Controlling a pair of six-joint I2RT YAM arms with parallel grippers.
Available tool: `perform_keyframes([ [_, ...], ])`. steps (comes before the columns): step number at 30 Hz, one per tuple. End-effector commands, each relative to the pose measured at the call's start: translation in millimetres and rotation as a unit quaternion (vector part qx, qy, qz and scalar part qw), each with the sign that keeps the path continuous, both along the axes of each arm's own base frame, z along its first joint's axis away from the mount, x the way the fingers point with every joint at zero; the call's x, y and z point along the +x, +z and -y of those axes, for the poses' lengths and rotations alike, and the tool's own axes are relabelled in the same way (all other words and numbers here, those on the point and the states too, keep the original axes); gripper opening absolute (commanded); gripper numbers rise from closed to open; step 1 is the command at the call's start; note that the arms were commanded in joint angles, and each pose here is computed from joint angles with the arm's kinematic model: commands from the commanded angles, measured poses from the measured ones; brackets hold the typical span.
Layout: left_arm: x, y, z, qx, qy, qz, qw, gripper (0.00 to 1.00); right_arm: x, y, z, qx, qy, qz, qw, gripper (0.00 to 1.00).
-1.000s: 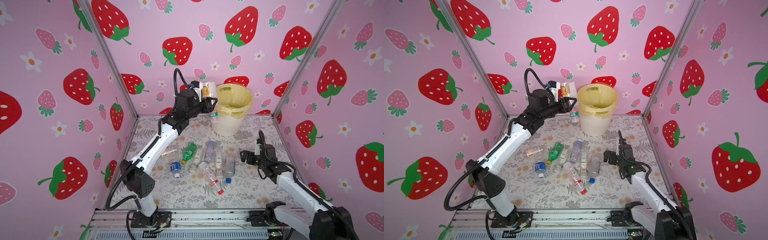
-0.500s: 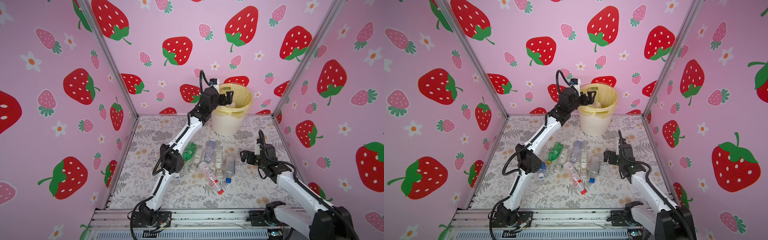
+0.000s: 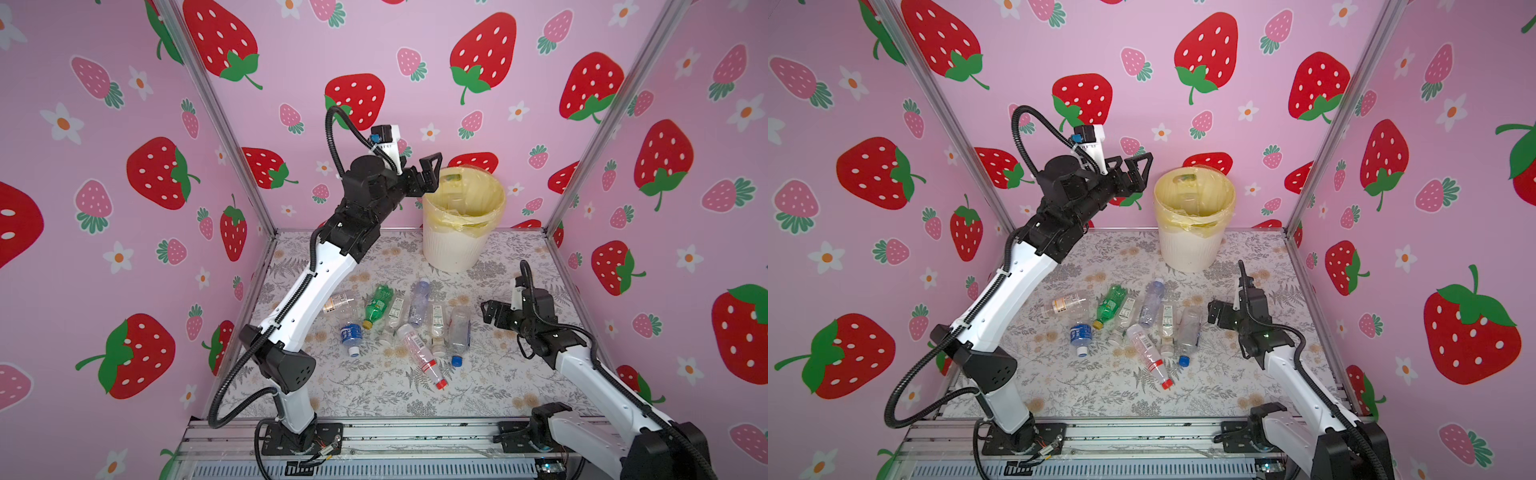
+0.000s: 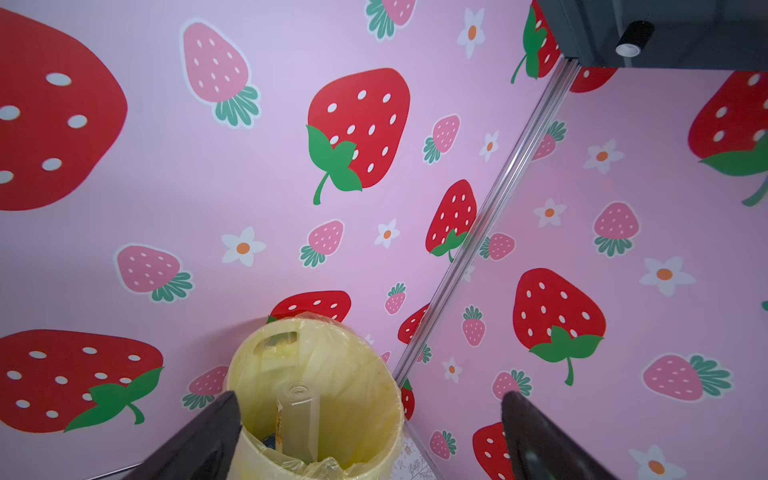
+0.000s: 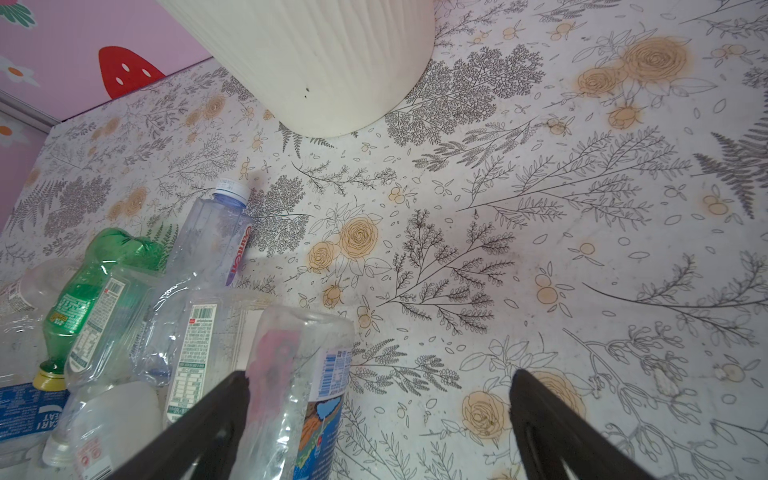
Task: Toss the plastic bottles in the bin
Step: 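Open the left gripper above the bin and draw it back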
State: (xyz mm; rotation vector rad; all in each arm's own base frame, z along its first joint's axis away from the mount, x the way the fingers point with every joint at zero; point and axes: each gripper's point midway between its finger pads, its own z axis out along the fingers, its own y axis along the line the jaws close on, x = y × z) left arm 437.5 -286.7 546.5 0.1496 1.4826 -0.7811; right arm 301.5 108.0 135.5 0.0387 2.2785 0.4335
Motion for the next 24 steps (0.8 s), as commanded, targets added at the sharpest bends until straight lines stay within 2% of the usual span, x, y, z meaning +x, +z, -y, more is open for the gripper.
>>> perform_keyframes([
  [1, 18.9, -62.7, -3.6, 0.063, 0.026, -0.068, 0.995, 0.99, -2.3, 2.5, -1.3, 0.006, 0.002, -0.002, 1.0, 0.99],
  [7, 8.7, -92.6, -30.7, 0.103, 0.036, -0.114, 0.987, 0.99, -4.6, -3.2, -3.4, 0.007, 0.009, -0.011, 1.0, 0.99],
  [13, 6.1, -123.4, -74.2, 0.084, 0.056, -0.174, 0.979, 0.99, -4.6, -9.6, -6.4, 0.008, 0.017, -0.022, 1.0, 0.99],
  [16, 4.7, -145.2, -100.0, 0.085, 0.074, -0.218, 0.97, 0.99, -4.3, -10.8, -6.9, 0.006, 0.018, -0.026, 0.999, 0.99],
  [24, -17.3, -195.1, -143.6, 0.16, 0.118, -0.253, 0.947, 0.99, 1.6, -13.9, -7.2, 0.0, 0.016, -0.034, 0.999, 0.99],
])
